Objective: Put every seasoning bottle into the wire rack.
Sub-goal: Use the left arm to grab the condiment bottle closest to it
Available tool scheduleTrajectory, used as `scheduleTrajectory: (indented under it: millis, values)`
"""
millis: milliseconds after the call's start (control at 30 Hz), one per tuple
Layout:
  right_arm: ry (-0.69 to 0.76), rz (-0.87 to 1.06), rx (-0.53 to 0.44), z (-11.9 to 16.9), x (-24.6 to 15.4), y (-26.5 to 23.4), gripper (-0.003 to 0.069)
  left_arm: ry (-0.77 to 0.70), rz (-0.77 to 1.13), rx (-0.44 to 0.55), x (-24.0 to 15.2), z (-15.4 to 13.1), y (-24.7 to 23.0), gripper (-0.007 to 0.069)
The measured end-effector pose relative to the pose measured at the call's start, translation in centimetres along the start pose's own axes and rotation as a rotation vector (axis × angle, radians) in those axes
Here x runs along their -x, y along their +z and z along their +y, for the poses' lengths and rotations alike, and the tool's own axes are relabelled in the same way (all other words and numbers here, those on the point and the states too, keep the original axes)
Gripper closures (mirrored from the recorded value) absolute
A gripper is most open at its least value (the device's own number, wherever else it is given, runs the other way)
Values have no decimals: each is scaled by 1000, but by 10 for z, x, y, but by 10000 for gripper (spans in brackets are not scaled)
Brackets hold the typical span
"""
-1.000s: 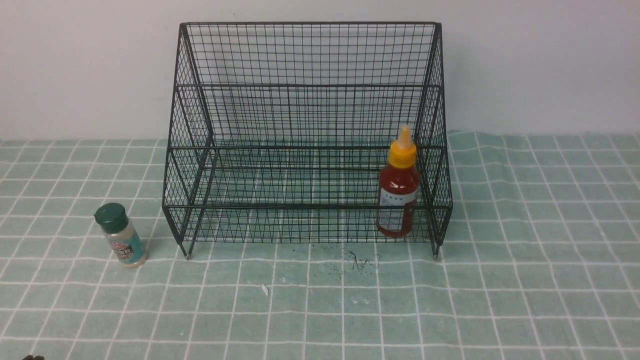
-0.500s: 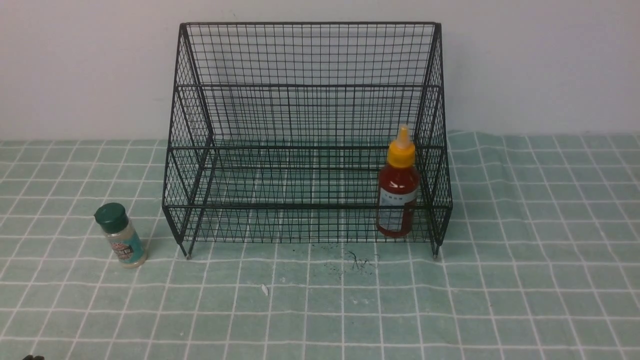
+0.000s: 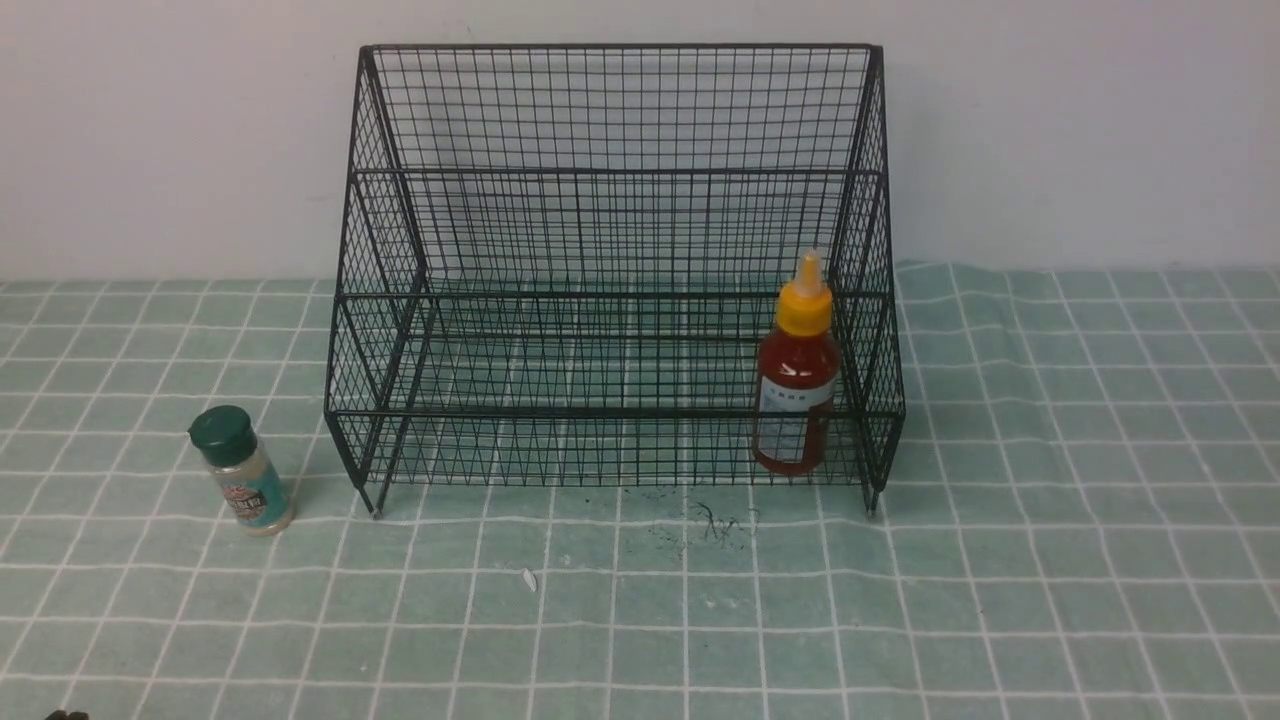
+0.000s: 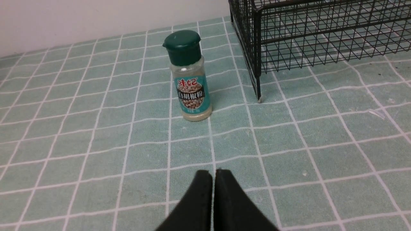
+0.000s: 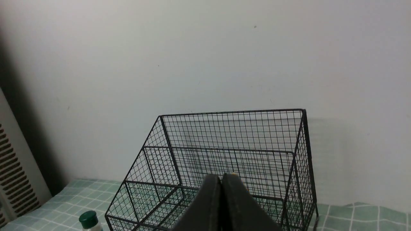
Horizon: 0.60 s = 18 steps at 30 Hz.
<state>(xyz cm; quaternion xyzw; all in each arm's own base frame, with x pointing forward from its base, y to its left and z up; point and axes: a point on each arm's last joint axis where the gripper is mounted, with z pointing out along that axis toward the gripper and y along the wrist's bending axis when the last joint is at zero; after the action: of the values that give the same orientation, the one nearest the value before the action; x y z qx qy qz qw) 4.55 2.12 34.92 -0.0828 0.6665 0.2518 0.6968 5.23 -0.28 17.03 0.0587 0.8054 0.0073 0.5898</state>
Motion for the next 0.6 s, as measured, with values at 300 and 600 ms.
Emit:
scheduleTrajectory:
  millis: [300, 600]
  values:
    - [-144, -8, 29, 3, 1, 0, 672, 0, 0, 0, 0, 0, 0, 631]
    - [-195, 46, -181, -17, -41, -7, 672, 0, 0, 0, 0, 0, 0, 631]
